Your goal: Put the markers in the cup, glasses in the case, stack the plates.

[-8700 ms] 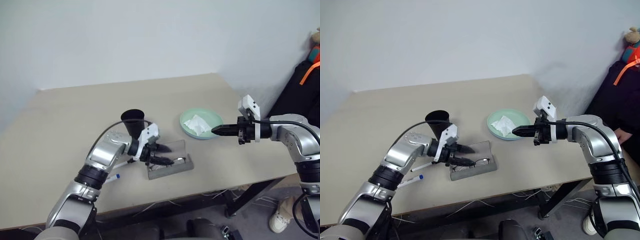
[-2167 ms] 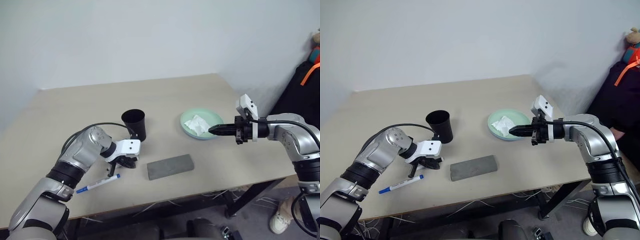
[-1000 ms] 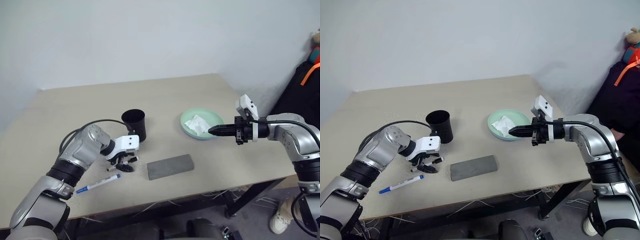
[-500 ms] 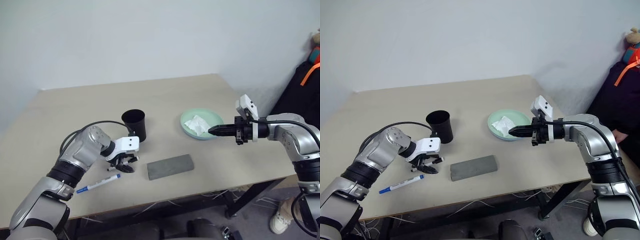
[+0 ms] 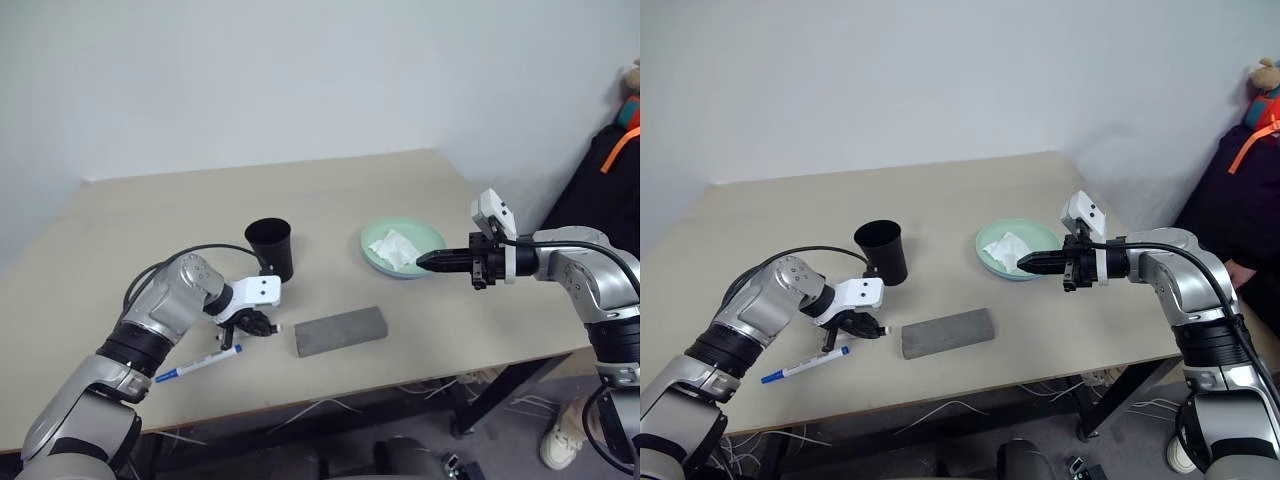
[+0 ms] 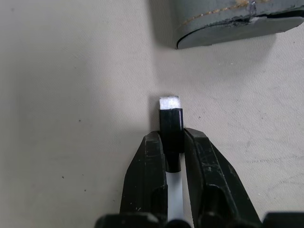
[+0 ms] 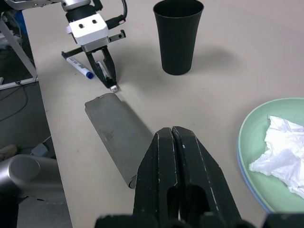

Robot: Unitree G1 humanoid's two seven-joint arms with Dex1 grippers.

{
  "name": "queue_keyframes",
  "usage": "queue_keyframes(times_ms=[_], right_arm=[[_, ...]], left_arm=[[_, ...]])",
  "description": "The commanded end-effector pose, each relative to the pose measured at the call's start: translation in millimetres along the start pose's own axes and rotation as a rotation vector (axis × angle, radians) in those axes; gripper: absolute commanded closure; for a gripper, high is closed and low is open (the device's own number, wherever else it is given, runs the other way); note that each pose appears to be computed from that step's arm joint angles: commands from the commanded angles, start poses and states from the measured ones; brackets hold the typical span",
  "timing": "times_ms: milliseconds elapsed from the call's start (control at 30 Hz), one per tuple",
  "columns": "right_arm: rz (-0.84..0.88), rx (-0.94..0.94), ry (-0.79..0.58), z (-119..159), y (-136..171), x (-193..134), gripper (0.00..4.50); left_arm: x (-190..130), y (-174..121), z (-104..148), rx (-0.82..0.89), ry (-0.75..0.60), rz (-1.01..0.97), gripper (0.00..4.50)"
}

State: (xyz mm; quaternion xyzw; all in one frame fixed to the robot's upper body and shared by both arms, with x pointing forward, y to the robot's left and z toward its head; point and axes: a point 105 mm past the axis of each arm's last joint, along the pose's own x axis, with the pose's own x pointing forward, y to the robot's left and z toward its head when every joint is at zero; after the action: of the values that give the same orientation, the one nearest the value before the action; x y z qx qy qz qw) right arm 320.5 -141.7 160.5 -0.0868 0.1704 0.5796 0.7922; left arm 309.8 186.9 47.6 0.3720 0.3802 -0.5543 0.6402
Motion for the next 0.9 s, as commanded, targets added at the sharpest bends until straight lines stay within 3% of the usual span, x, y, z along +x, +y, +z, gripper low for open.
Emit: queue_keyframes(times_ms=[33, 233, 500, 700, 900], right_arm=[[-0.001, -0.052, -0.032, 15.3, 2.2, -4.6, 4.50], [-0.001, -0.051, -0.033, 15.4, 2.5, -4.4, 4.50], [0.002, -0.049, -0.036, 16.0, 3.2, -3.5, 4.50], [0.000, -0.049, -0.038, 16.6, 3.1, -3.9, 4.50], [-0.009, -0.056, -0.051, 20.5, 1.3, -6.7, 4.50]], left_arm=[[-8.4, 7.8, 17.8, 0.029, -0.072, 0.039, 4.37], [-49.2, 16.3, 89.5, 0.013, -0.444, 0.066, 4.37], [-91.9, 30.3, 139.5, -0.038, -0.767, 0.189, 4.37], [-121.3, 68.4, 151.2, -0.109, -0.965, 0.482, 4.37], [-143.8, 94.3, 136.5, -0.192, -1.082, 0.708, 4.37]])
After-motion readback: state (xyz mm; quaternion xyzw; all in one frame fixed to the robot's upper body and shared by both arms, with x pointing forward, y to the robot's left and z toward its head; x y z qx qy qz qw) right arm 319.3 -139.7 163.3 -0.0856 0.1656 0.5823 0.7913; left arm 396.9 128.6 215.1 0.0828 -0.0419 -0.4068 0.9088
